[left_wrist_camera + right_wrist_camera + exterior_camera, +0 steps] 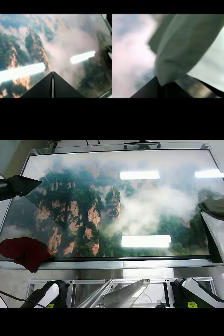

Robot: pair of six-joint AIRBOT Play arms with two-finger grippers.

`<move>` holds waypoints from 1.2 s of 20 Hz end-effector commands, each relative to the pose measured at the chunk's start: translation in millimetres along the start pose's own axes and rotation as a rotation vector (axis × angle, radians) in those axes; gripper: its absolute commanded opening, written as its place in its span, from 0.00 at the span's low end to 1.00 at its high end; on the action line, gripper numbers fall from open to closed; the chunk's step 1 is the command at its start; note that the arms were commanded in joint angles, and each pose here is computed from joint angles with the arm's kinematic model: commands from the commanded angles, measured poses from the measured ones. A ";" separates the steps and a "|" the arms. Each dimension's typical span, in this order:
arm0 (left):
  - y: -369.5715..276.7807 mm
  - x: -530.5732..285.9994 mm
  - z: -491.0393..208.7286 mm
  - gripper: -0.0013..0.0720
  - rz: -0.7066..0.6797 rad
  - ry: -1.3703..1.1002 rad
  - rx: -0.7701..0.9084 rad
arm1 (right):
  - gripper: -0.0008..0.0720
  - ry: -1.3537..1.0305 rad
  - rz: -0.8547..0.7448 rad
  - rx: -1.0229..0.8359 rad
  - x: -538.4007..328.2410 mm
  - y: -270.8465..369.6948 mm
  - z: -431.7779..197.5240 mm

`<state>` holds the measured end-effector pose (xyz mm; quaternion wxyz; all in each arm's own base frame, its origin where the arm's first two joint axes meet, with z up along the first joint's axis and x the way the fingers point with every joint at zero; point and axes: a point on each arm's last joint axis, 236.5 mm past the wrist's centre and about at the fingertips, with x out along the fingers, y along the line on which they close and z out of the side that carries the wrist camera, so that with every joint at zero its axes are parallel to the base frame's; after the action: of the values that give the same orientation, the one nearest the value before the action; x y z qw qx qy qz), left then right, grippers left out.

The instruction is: Fold the shirts.

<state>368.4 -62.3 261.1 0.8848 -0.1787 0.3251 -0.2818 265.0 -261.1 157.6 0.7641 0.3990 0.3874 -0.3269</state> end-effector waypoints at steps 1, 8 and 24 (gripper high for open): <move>-1.7 -0.3 -4.0 0.05 -0.007 0.016 -0.002 | 0.03 0.153 -0.271 0.164 14.6 -123.9 -57.9; -1.2 -0.3 -3.5 0.05 -0.006 0.015 -0.002 | 0.98 0.335 -0.401 0.201 61.8 -193.1 -125.0; -15.2 1.3 -29.8 0.02 -0.009 0.006 -0.015 | 0.03 0.103 0.485 -0.377 -27.3 180.5 -117.0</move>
<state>363.7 -65.3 261.2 0.8907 -0.1829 0.3132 -0.2739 333.4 -156.6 195.7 0.8361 0.3845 0.3621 -0.1484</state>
